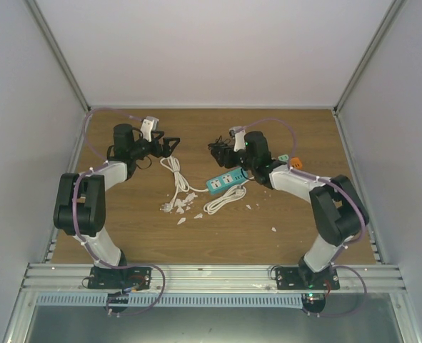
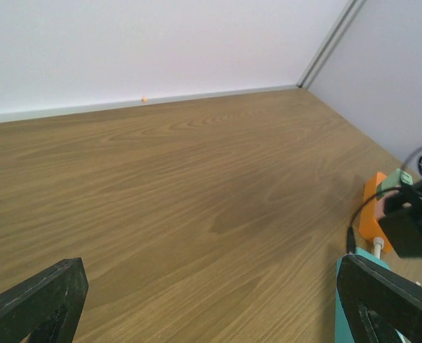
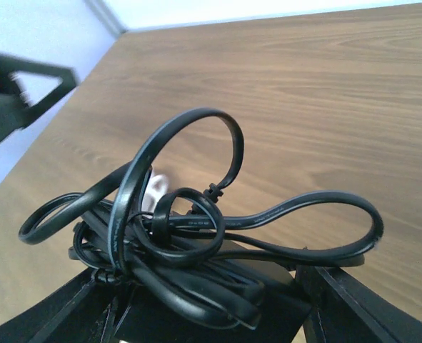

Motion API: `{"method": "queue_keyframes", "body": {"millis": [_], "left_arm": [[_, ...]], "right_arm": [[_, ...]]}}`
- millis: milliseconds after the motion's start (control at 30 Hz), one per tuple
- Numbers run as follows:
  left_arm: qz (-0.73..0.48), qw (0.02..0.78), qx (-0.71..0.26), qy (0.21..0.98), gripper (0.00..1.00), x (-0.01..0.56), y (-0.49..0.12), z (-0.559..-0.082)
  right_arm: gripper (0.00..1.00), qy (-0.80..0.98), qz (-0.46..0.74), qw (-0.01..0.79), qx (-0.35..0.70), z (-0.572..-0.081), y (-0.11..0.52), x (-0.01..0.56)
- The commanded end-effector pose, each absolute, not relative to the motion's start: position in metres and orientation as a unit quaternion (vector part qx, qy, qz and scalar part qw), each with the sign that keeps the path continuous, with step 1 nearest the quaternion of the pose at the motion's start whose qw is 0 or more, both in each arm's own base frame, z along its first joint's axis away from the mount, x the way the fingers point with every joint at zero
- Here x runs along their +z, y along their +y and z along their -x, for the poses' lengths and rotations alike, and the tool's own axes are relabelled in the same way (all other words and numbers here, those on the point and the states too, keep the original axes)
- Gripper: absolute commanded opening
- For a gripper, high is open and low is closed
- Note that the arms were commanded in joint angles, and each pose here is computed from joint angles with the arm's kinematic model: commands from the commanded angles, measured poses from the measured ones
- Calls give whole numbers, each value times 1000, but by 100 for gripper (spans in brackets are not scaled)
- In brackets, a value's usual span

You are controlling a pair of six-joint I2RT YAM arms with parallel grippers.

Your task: Insert the plug

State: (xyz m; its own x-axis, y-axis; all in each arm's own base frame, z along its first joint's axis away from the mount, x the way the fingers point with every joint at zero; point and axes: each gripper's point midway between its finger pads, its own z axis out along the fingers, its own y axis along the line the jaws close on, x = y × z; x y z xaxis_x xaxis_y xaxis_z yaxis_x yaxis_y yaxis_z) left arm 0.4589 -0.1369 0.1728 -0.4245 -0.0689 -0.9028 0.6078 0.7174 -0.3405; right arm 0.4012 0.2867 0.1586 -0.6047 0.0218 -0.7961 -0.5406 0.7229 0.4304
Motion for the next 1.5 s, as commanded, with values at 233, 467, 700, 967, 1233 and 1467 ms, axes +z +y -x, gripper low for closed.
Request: {"method": "queue_keyframes", "body": {"millis": [233, 467, 700, 967, 1233, 1467], "left_arm": [[-193, 522, -336, 760, 99, 183, -144, -463], [-194, 519, -338, 761, 99, 181, -146, -463], [-195, 518, -339, 761, 99, 179, -148, -465], [-196, 511, -341, 765, 99, 173, -152, -469], [-194, 504, -343, 768, 99, 166, -154, -472], [-195, 503, -342, 769, 99, 166, -155, -474]], "right_arm": [[62, 844, 47, 431, 316, -426, 260, 109], [63, 836, 14, 419, 355, -413, 259, 98], [64, 825, -16, 418, 379, -397, 251, 95], [65, 804, -64, 441, 393, -389, 242, 99], [68, 773, -112, 477, 403, -387, 251, 103], [68, 762, -195, 468, 404, -389, 241, 78]]}}
